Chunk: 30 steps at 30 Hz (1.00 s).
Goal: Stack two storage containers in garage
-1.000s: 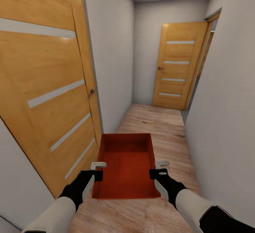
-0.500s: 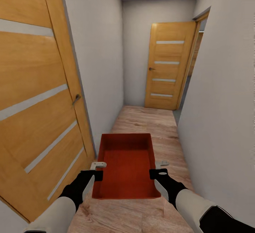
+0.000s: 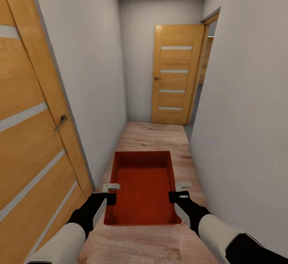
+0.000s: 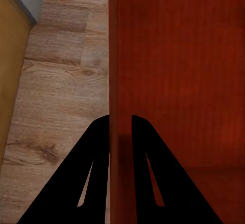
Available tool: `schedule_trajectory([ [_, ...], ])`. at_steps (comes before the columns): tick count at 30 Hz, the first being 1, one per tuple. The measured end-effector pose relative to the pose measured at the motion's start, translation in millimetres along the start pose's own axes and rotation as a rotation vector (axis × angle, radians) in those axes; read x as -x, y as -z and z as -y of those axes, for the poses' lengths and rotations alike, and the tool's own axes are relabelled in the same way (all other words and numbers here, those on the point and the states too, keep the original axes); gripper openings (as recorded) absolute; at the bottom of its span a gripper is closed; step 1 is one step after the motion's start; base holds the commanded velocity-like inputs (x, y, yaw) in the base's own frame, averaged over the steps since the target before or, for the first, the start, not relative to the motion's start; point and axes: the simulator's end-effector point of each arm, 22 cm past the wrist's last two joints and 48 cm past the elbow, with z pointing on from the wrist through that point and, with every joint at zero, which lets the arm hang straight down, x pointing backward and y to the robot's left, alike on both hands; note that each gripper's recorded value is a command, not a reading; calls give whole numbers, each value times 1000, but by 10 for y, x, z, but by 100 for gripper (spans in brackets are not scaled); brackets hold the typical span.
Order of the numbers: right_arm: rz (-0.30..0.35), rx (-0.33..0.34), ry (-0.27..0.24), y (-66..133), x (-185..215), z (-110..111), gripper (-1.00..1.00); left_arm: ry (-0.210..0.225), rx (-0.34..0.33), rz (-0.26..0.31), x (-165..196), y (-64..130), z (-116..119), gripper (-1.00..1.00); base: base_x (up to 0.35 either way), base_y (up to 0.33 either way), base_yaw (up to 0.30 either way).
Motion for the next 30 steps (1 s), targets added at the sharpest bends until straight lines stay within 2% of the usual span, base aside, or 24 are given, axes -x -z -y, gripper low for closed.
schedule_trajectory([
  [30,0,0,0,0,2,-1,-100,0,0,0,1,0,-1,-100,322,0,-5],
])
